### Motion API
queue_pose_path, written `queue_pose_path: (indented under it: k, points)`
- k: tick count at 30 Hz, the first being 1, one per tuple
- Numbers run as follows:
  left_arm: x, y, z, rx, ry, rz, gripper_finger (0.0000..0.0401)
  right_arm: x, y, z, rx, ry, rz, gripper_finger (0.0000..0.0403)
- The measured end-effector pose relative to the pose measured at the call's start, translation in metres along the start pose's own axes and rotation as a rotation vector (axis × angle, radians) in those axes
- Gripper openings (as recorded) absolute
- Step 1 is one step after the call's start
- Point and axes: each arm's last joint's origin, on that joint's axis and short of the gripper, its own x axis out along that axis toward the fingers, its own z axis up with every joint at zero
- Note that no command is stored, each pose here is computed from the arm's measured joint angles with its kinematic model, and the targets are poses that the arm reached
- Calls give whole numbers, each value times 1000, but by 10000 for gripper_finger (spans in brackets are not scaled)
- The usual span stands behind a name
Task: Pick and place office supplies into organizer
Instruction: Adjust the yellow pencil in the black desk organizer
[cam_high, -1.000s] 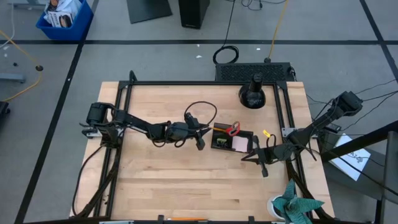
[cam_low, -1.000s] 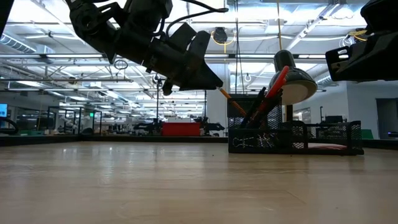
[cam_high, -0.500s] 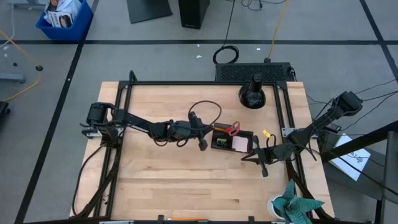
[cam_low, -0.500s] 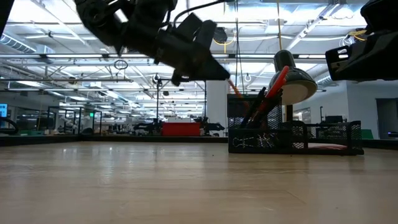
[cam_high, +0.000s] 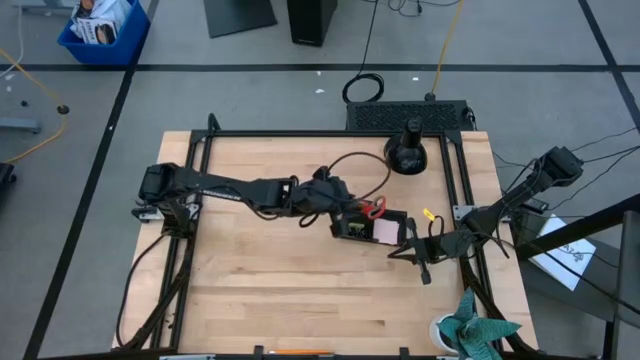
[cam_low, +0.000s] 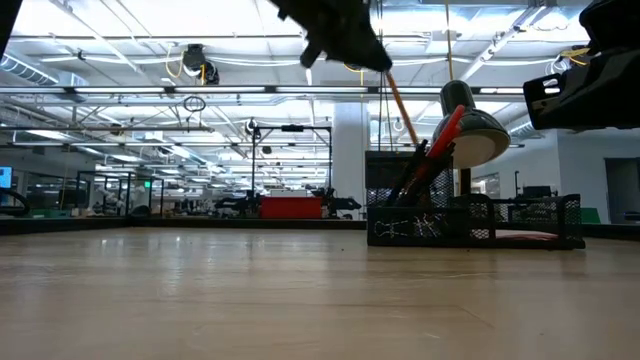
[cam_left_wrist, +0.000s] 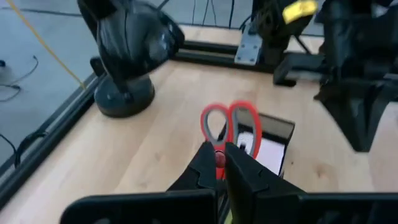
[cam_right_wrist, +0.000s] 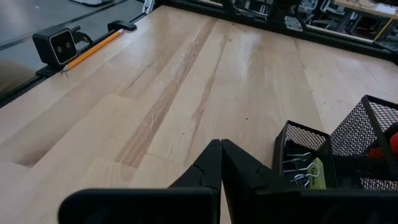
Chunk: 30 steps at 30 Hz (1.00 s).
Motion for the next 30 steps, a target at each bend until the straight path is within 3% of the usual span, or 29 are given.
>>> queue_pose_path:
  k: [6, 18, 23, 30]
  points:
    - [-7, 4, 17, 31, 10, -22, 13, 0, 0, 1, 5, -11, 0, 0]
    - [-4, 23, 11, 0, 146, -45, 7, 0, 0, 2, -7, -17, -4, 0]
    - [-11, 26, 32, 26, 170, -38, 9, 1, -4, 2, 0, -19, -26, 0]
    - [17, 17, 47, 103, 342, -53, 5, 2, -6, 4, 12, -36, -32, 0]
